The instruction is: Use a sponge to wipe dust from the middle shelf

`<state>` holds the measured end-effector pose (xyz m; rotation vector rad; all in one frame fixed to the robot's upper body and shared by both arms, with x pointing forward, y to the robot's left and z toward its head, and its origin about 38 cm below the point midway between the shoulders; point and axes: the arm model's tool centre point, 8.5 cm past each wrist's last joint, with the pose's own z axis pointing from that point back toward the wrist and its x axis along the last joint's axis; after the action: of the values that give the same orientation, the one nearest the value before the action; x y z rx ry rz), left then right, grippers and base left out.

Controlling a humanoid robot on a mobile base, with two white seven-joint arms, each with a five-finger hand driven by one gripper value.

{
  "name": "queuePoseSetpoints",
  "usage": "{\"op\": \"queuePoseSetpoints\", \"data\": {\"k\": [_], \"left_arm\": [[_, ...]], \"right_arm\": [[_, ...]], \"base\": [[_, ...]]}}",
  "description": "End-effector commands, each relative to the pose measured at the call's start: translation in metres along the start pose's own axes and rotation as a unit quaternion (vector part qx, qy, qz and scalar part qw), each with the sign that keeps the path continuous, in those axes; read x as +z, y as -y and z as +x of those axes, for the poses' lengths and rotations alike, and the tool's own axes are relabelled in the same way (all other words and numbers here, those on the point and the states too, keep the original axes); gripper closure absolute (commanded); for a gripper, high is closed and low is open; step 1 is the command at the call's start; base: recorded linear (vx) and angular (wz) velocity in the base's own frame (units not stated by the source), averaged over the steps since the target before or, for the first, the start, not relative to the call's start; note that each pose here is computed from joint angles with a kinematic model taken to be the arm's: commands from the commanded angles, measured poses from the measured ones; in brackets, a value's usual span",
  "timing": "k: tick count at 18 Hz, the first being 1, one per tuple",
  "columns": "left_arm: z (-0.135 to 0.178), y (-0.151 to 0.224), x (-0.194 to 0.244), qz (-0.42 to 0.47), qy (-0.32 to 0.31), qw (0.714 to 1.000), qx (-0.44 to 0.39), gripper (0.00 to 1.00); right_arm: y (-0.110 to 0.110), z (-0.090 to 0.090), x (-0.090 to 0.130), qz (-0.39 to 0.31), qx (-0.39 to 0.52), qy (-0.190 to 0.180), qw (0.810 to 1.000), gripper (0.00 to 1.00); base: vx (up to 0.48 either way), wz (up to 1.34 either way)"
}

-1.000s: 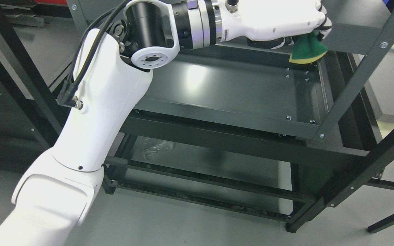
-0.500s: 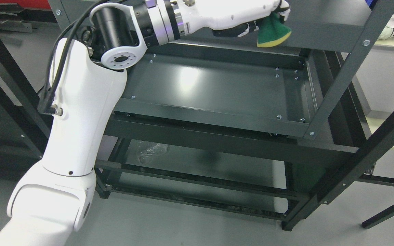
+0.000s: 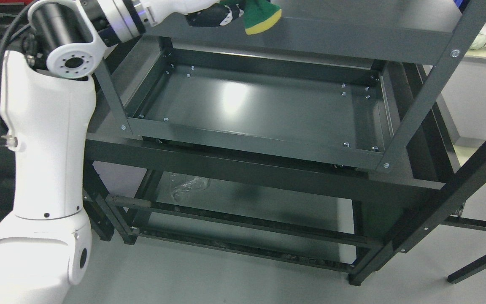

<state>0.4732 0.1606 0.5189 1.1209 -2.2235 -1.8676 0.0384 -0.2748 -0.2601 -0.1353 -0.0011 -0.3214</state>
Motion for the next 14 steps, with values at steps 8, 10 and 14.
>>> {"op": "queuePoseSetpoints", "data": {"k": [8,10,14], "left_arm": [[-0.091,-0.003,0.232,0.016,-0.199,0.979,0.034,0.99],[-0.098,0.002,0.251,0.021,-0.224,0.973,0.048,0.99],[-0.104,-0.002,0.269,0.063,-0.248,0.965,0.058,1.0]], "right_arm": [[0.01,0.01,0.0,-0.007,-0.001,0.011,1.0,0.0],[0.01,0.01,0.0,-0.007,-0.001,0.011,1.0,0.0],[0.01,0.01,0.0,-0.007,-0.001,0.011,1.0,0.0]], "base": [[0.0,0.0],[0.0,0.0],[0.0,0.0]]}}
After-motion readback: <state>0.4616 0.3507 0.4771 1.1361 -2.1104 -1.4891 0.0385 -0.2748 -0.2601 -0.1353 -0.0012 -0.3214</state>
